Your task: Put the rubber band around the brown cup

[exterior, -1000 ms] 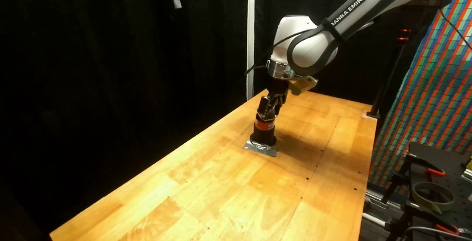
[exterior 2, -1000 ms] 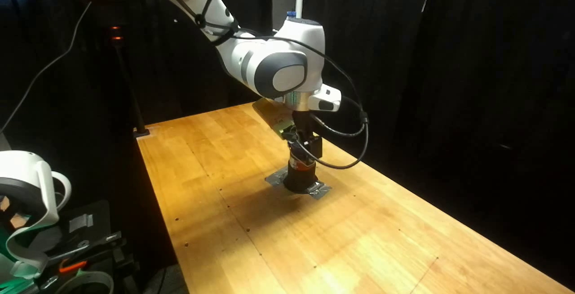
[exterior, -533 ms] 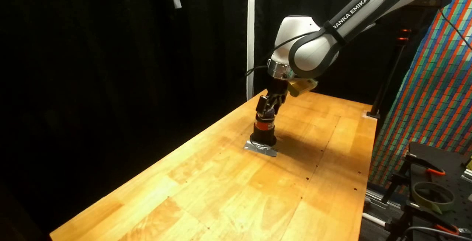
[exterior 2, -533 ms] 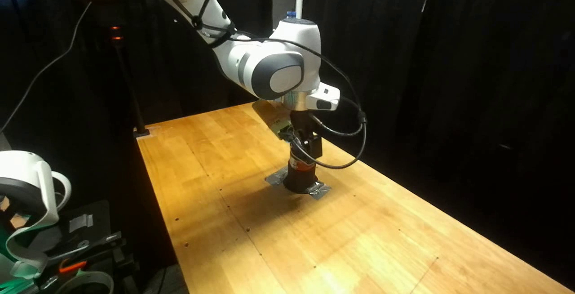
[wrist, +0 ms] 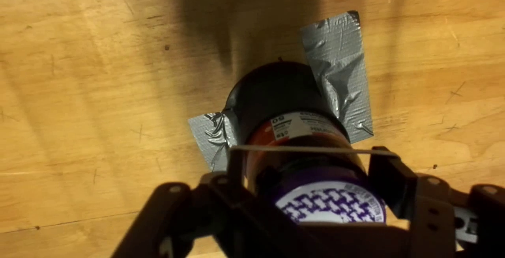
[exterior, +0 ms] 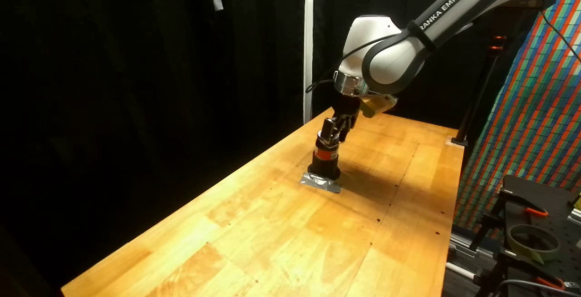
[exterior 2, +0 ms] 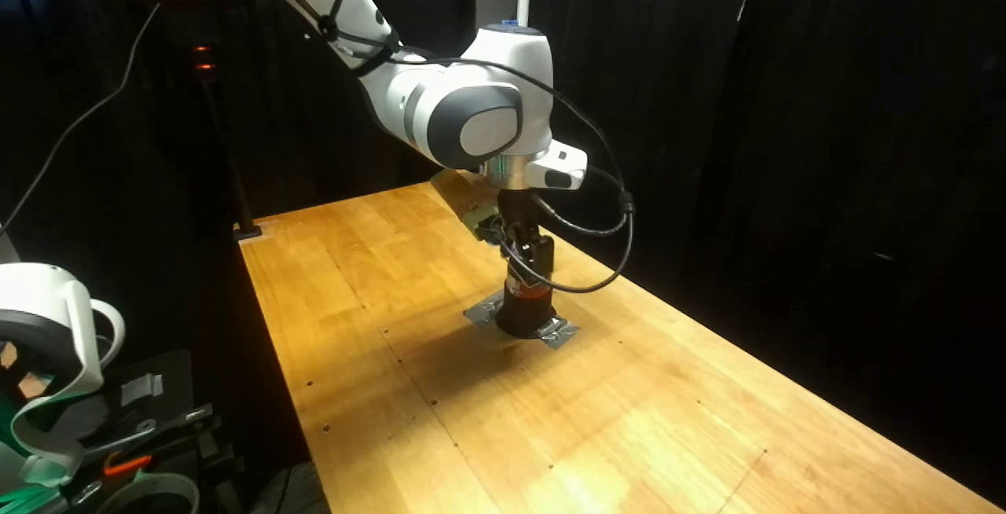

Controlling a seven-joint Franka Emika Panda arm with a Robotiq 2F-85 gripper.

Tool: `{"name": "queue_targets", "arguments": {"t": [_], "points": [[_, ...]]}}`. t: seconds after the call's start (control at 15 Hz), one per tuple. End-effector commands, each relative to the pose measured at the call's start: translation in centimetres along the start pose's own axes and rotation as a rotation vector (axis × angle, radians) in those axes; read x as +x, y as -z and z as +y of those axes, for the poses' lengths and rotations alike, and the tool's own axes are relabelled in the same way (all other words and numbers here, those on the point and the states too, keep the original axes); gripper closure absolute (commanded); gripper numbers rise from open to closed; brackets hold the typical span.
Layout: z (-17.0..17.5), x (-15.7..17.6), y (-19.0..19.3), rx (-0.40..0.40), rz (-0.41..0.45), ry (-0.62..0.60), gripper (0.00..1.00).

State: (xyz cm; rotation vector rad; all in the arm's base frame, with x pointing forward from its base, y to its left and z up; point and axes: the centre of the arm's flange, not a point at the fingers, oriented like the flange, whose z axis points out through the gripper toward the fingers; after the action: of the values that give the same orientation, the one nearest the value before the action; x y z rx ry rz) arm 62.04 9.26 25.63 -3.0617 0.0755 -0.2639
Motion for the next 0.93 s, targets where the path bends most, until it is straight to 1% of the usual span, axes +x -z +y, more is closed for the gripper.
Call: {"name": "queue_targets", "arguments": {"t": [0.0, 0.07, 0.13, 0.33, 0.47, 0.53, 0.6, 0.67, 0.87], "points": [[1.3, -2.7, 2.0, 0.001, -0.046, 0.017, 0.48], [1.3, -3.1, 2.1, 0.006, -0.060, 0.023, 0.57], [1.5, -3.4, 2.1, 0.007, -0.067, 0.027, 0.64], [2.2, -4.2, 2.3, -0.002, -0.054, 0.021, 0.87], [2.5, -4.8, 2.3, 0.001, -0.021, 0.010, 0.93], [2.6, -5.1, 2.2, 0.007, 0.001, 0.012, 0.93], [2.7, -5.3, 2.2, 0.017, 0.027, 0.016, 0.95], [2.8, -5.6, 2.1, 0.031, 0.073, 0.021, 0.91], [3.0, -6.5, 2.0, 0.052, 0.183, 0.045, 0.91]]}}
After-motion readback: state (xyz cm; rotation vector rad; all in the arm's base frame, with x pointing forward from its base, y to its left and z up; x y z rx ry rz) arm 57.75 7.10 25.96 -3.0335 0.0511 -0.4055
